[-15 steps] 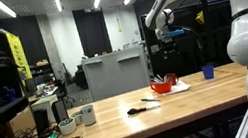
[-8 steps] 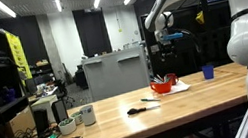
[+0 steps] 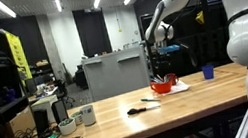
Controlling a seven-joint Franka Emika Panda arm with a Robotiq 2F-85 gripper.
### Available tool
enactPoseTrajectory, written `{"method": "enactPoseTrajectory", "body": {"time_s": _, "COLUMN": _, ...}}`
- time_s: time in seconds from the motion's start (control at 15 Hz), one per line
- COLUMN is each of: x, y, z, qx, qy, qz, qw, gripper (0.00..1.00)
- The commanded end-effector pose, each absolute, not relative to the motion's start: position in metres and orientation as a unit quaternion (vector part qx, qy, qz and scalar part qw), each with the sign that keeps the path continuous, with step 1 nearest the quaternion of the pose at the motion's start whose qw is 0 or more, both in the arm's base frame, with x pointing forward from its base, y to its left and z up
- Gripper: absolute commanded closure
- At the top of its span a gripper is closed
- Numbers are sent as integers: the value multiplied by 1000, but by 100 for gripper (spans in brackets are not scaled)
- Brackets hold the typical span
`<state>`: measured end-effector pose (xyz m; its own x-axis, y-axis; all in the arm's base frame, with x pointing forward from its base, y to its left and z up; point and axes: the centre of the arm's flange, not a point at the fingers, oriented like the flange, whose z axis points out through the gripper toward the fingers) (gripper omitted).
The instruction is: Remove the red pen from the orange mug and put it on the left side of the counter.
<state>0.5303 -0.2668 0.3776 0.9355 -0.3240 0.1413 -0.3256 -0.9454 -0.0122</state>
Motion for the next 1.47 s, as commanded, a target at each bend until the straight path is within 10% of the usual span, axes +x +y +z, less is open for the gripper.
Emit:
{"method": "enactPoseTrajectory", "body": {"time_s": 0.0, "x": 533, "y": -267, "z": 363, "qx": 976, "qy": -185, "qz": 116, "qw": 23, "gripper": 0}}
{"method": "enactPoseTrajectory", "body": {"time_s": 1.4, "x": 566, "y": -291, "z": 336, "qx": 965, "qy": -213, "qz": 147, "qw": 33, "gripper": 0}}
